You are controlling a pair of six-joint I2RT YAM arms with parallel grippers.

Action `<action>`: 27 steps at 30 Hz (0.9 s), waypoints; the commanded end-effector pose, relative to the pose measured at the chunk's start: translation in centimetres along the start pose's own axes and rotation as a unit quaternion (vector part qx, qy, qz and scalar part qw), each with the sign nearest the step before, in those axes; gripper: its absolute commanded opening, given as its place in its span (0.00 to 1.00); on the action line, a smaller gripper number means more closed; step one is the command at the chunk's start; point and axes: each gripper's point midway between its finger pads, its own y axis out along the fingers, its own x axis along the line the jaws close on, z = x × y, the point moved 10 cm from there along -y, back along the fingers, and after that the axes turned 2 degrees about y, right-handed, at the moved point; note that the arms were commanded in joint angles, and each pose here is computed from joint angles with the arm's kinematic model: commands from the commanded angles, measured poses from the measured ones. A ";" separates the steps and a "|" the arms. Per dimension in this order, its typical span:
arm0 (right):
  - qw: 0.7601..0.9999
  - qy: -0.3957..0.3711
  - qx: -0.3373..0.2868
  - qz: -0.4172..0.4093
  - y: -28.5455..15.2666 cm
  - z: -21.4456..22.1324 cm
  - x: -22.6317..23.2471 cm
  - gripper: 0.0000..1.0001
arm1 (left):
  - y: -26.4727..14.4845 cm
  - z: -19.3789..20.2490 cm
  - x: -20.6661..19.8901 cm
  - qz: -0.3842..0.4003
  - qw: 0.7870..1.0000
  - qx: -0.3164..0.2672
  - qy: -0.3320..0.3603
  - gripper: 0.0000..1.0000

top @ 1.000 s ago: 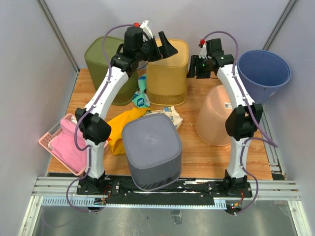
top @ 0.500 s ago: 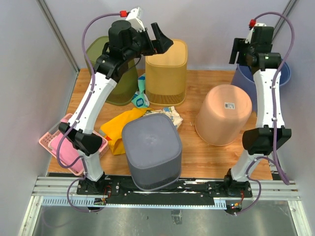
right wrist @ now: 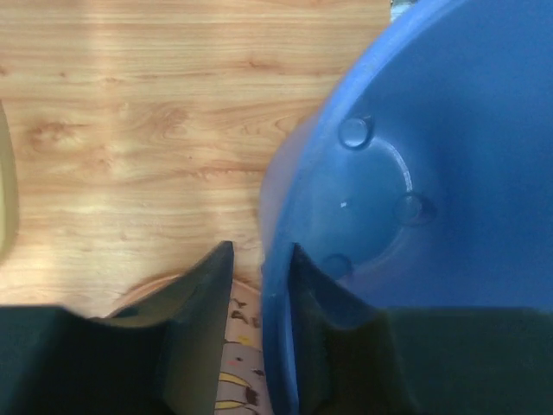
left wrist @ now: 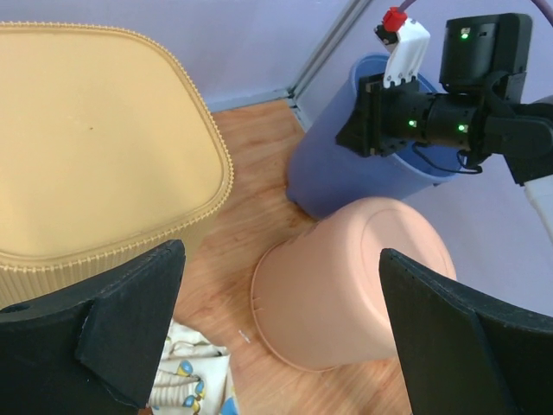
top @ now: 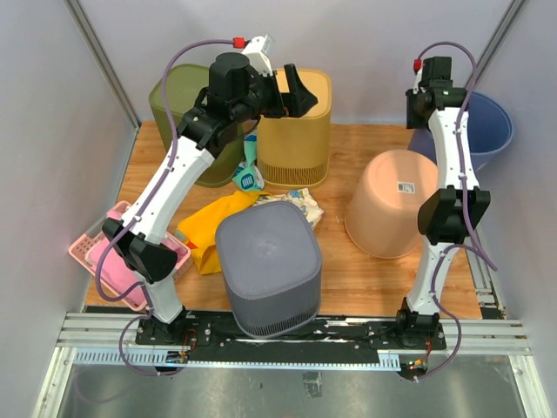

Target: Turn the large container upside down

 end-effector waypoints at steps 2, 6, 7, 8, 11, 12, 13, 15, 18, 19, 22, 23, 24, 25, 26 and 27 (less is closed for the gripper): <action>0.994 0.035 -0.060 -0.079 -4.1 -1.9 0.0 0.03 | -0.3 -0.6 -0.7 0.019 1.000 -0.016 0.008 0.99; 0.972 0.067 -0.127 -0.185 -7.7 -3.6 1.3 0.00 | 0.6 0.0 -0.7 0.038 0.999 -0.006 -0.003 0.99; 0.963 0.077 -0.143 -0.215 -8.6 -4.0 1.6 0.00 | 0.9 0.1 -0.8 0.047 0.999 -0.003 -0.007 0.99; 0.954 0.089 -0.154 -0.244 -9.2 -4.3 2.0 0.00 | 1.3 0.3 -0.9 0.058 0.998 0.003 -0.011 0.99; 0.919 0.134 -0.177 -0.326 -10.3 -4.9 2.8 0.00 | 2.6 1.0 -1.3 0.081 0.996 0.018 -0.016 0.99; 0.903 0.159 -0.180 -0.356 -10.4 -5.0 2.9 0.00 | 3.1 1.3 -1.4 0.088 0.996 0.023 -0.018 0.99; 0.889 0.179 -0.184 -0.380 -10.4 -5.1 2.8 0.00 | 3.5 1.5 -1.5 0.095 0.995 0.029 -0.019 0.99; 0.864 0.217 -0.193 -0.410 -9.7 -4.9 1.9 0.00 | 4.0 1.9 -1.6 0.104 0.994 0.037 -0.022 0.99; 0.831 0.287 -0.170 -0.445 -6.7 -3.4 -0.1 0.00 | 4.5 2.4 -1.6 0.111 0.992 0.047 -0.026 0.99; 0.821 0.305 -0.162 -0.455 -5.6 -2.9 -0.8 0.00 | 4.6 2.5 -1.7 0.115 0.992 0.049 -0.026 0.99; 0.820 0.332 -0.124 -0.450 -2.6 -1.1 -2.5 0.06 | 5.4 2.9 -1.8 0.122 0.990 0.056 -0.031 0.99; 0.825 0.334 -0.106 -0.442 -1.8 -0.4 -3.0 0.16 | 5.7 3.0 -2.0 0.127 0.990 0.058 -0.033 0.99; 0.834 0.333 -0.086 -0.431 -1.1 0.3 -3.4 0.25 | 6.0 3.3 -2.4 0.132 0.989 0.061 -0.033 0.99; 0.845 0.331 -0.072 -0.413 -0.7 1.0 -3.8 0.34 | 6.6 3.7 -2.6 0.131 0.989 0.065 -0.033 0.99; 0.861 0.330 -0.059 -0.383 -0.3 1.7 -4.2 0.41 | 7.0 4.1 -3.0 0.132 0.988 0.068 -0.031 0.99; 0.875 0.324 -0.049 -0.356 -0.3 2.4 -4.6 0.46 | 7.4 4.4 -3.3 0.132 0.988 0.071 -0.031 0.99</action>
